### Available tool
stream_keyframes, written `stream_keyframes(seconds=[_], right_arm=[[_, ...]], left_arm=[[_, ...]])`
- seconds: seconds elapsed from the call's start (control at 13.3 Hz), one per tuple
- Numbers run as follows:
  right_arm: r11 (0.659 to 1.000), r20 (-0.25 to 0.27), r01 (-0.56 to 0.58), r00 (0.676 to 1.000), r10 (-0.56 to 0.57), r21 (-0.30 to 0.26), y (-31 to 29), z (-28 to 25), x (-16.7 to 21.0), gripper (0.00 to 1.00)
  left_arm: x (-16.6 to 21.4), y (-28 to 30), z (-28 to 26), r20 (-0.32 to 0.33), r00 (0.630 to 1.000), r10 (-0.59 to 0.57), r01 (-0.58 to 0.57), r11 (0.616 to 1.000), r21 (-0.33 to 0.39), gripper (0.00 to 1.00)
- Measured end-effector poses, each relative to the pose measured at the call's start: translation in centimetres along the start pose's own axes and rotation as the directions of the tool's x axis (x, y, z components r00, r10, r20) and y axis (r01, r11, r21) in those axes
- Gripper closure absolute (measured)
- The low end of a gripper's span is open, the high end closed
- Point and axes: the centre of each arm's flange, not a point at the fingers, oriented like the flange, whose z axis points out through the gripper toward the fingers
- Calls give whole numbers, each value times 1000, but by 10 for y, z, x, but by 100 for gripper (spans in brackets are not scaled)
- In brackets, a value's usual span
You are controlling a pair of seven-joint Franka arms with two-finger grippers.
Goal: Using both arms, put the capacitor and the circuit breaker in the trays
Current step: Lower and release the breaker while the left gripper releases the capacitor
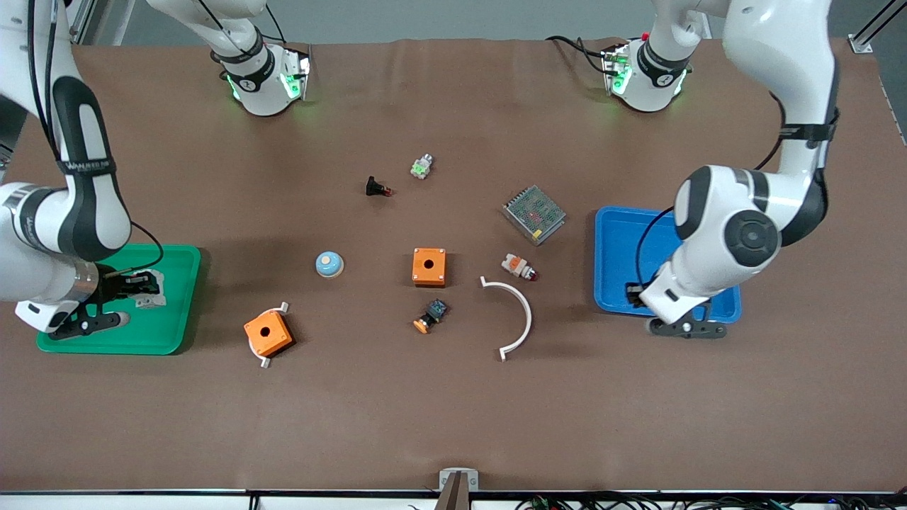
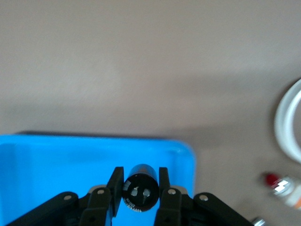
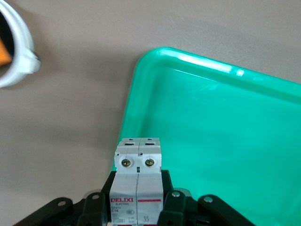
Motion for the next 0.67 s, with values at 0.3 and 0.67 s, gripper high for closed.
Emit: stream_keyframes(seconds=[0.3, 0.67], right_arm=[[987, -16, 159, 987, -159, -16, 43, 51, -9, 60], [973, -13, 230, 973, -231, -19, 47, 75, -7, 54]], left_arm=[[-33, -38, 30, 83, 996, 18, -18, 1000, -6, 66], [-52, -34, 86, 105, 994, 24, -25, 1000, 2, 66]])
